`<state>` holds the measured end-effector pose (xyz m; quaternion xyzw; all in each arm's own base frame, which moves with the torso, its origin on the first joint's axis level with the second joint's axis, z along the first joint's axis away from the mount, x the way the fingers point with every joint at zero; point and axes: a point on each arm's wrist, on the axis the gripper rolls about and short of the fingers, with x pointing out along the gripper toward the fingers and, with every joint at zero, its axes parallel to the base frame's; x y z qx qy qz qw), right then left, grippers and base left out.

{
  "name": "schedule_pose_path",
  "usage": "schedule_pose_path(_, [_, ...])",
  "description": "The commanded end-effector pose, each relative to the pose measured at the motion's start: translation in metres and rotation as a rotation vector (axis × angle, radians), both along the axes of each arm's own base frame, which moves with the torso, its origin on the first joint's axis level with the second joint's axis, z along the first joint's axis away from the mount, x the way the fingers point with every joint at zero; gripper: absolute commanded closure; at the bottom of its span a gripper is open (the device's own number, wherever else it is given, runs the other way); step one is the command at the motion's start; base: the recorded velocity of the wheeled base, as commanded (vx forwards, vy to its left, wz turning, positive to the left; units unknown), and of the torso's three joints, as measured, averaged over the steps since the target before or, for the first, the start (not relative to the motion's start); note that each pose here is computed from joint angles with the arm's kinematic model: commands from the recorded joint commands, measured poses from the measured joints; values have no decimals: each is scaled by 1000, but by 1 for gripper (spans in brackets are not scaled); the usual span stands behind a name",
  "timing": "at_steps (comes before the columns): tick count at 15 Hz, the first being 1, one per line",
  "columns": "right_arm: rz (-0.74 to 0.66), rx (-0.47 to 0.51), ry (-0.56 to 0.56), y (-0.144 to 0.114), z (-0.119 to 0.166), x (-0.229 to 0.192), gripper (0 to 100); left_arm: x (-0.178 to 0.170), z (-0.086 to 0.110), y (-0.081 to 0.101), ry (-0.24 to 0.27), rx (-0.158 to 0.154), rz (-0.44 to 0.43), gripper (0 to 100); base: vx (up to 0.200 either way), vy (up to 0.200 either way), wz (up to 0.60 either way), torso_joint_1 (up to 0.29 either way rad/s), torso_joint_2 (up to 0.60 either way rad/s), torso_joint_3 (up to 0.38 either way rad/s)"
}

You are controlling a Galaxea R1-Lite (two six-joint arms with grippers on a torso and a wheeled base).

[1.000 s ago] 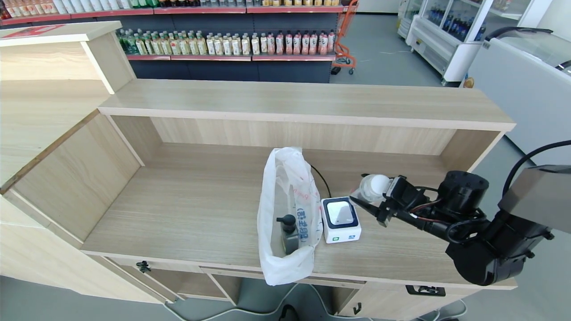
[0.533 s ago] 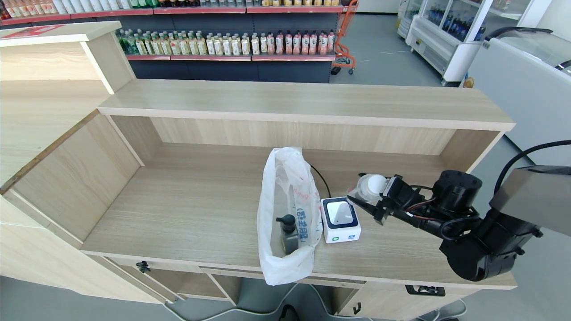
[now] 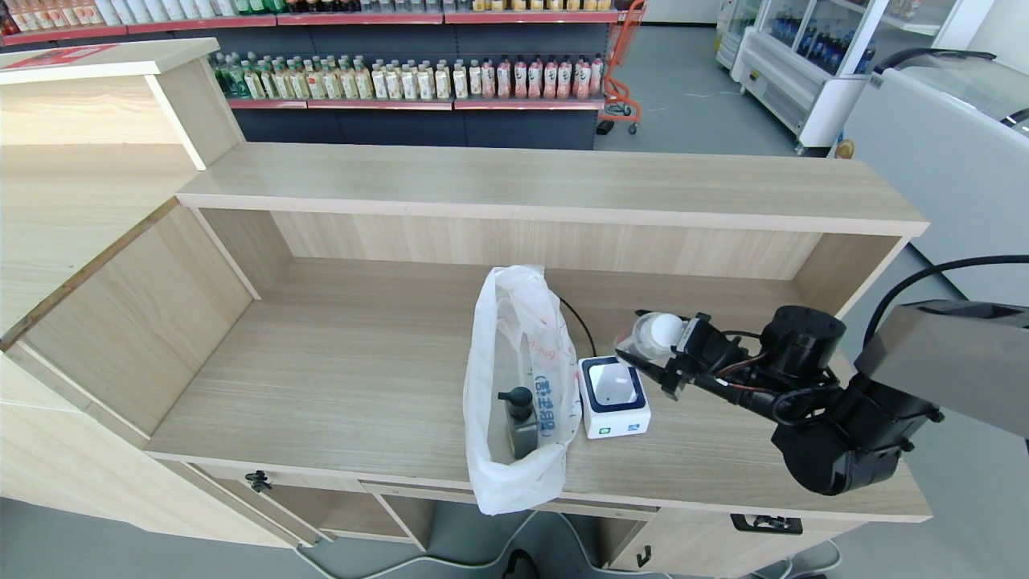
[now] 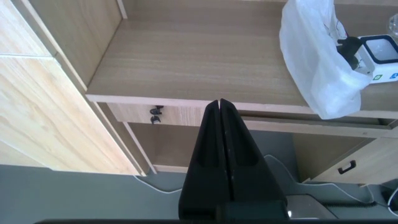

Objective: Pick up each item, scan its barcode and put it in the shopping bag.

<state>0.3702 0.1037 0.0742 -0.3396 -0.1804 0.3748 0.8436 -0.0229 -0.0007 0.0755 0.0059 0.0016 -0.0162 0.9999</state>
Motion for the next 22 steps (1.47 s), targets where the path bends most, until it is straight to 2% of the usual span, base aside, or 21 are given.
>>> schedule_pose_path(1, [6,1,2,4,-6,6,100,0,0,0,0,0,0,100,0,0,0,0,0,0])
schedule_pose_path(8, [35,1,5,17,-13,9,100,0,0,0,0,0,0,100,0,0,0,0,0,0])
schedule_pose_path(22, [42,7,6,17,-23,10,100,0,0,0,0,0,0,100,0,0,0,0,0,0])
